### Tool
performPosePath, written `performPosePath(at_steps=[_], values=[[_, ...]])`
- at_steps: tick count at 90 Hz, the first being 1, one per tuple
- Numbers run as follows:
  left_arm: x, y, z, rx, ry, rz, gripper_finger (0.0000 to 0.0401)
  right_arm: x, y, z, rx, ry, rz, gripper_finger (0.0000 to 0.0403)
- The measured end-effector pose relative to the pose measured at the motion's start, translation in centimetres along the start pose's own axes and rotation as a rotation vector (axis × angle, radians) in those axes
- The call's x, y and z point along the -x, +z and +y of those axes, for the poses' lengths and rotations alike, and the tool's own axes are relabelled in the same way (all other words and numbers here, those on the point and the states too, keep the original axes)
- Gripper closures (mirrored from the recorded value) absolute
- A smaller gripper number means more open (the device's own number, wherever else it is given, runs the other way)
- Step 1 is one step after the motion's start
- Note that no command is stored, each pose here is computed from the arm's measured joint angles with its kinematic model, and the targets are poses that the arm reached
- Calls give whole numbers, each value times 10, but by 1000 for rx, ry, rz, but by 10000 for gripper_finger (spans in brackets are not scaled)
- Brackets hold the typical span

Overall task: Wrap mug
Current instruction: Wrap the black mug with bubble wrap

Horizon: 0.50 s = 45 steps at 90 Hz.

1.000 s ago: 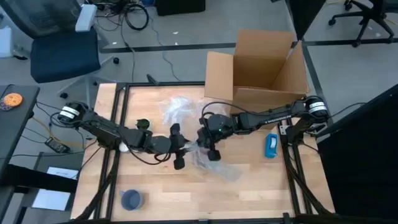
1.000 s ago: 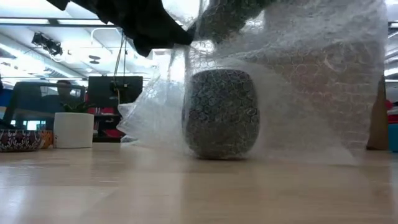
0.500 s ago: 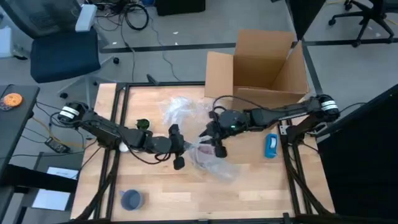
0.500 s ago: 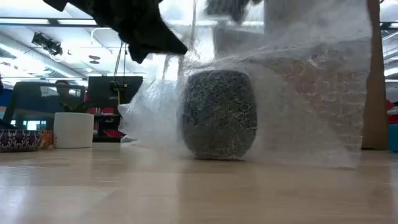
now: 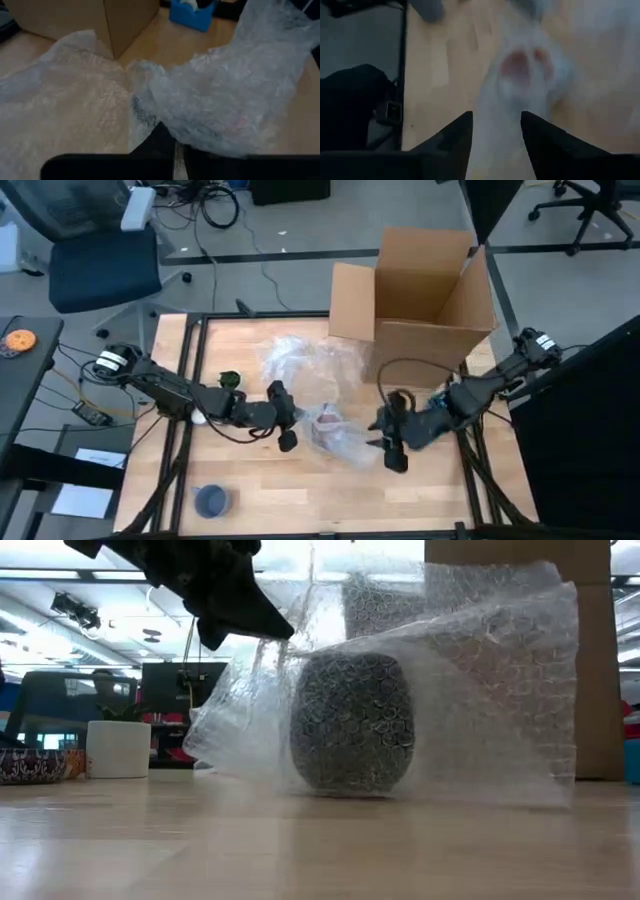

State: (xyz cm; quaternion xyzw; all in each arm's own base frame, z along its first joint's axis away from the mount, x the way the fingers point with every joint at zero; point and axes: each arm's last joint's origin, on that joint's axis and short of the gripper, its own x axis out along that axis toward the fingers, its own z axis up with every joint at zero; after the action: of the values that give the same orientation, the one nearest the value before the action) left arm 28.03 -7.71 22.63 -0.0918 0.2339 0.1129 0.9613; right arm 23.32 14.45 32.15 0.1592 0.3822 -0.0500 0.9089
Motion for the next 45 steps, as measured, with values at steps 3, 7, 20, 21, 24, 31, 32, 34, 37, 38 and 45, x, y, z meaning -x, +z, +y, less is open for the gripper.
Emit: performPosePath(at_steps=[3,7,20,21,24,31,32,34,37,38,45], values=[[0,0,-1,0,-1,-1,401,0,-4,3,-42,15,25,257],[1,0,-1,3,0,-3,401,2,-9,7,-87,35,55,258],[2,-1,-5,23,-13,-10,401,1,-27,20,-166,37,126,266],[2,-1,-5,23,-14,-11,401,0,-28,21,-174,34,131,267],[3,-1,-7,22,-22,-12,401,-1,-32,22,-194,20,149,269],[6,-2,-10,24,-37,-16,401,-7,-43,24,-233,-40,209,273],[6,-2,-11,24,-41,-18,401,-8,-44,25,-240,-48,216,274],[7,-1,-12,26,-46,-23,401,-10,-46,25,-253,-62,230,275],[9,0,-13,27,-56,-31,401,-14,-50,26,-271,-81,254,276],[10,0,-14,27,-58,-32,401,-15,-51,26,-274,-86,261,277],[14,5,-14,37,-59,-63,401,-24,-55,29,-285,-108,286,278]])
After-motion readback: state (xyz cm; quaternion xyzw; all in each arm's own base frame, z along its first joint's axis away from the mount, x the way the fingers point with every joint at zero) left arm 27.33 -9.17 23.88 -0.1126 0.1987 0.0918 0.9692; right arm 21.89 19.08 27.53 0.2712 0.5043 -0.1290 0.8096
